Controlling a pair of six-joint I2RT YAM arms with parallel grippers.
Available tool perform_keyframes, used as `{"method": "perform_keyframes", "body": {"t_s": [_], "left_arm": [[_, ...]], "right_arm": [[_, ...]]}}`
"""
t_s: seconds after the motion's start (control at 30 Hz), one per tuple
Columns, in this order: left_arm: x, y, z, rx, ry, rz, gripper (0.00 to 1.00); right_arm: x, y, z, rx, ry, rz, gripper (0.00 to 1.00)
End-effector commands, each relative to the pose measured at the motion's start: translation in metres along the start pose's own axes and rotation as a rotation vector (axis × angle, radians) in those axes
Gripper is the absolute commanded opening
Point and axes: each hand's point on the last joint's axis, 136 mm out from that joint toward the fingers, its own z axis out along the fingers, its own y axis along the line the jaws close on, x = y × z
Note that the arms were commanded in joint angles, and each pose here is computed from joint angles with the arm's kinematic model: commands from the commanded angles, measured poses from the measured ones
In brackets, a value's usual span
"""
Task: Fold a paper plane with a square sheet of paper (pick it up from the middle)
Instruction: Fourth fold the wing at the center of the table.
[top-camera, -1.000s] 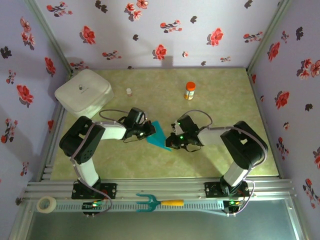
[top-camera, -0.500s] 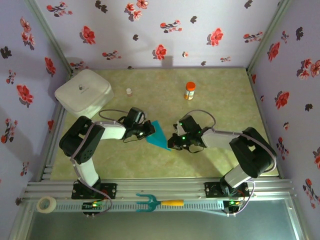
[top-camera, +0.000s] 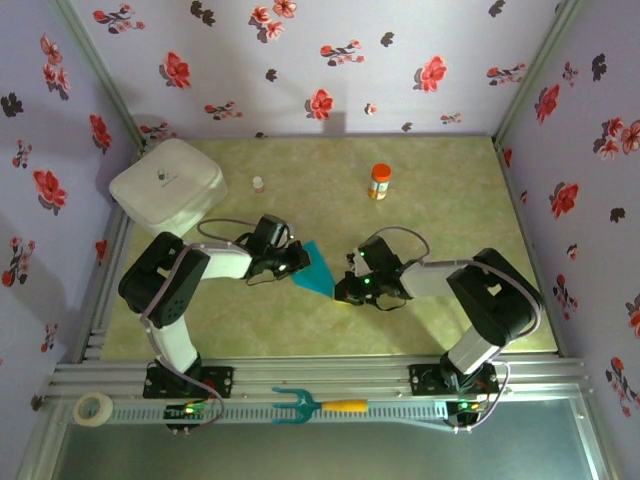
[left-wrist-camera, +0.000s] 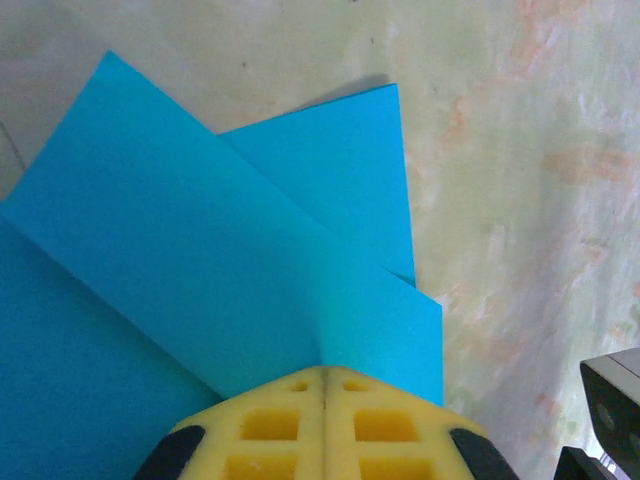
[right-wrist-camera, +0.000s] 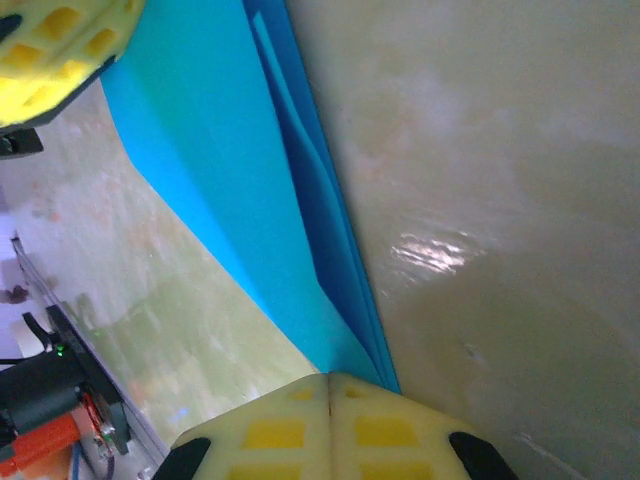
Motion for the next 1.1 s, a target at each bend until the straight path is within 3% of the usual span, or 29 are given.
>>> {"method": "perform_keyframes", "body": {"t_s": [0.0, 0.23, 0.43, 0.8, 1.07], "left_arm": [[0.015, 0.051, 0.004, -0.164, 0.033, -0.054, 0.03], [0.015, 0.05, 0.003, -0.158, 0.031, -0.056, 0.03], [0.013, 0.048, 0.002, -0.153, 0.026, -0.056, 0.03], [0.013, 0.048, 0.004, -0.153, 0.03, -0.054, 0.03], [0.014, 0.049, 0.004, -0.154, 0.034, -0.054, 0.03]], "right_arm": [[0.019, -0.021, -0.001, 0.01, 0.021, 0.115, 0.03], [-0.002, 0.012, -0.027, -0.021, -0.044, 0.047, 0.04], [-0.019, 0.021, -0.013, 0.004, 0.001, 0.009, 0.03], [0.002, -0.032, -0.001, 0.125, 0.023, 0.084, 0.03], [-0.009, -0.001, -0.022, 0.068, -0.034, 0.041, 0.03]]}}
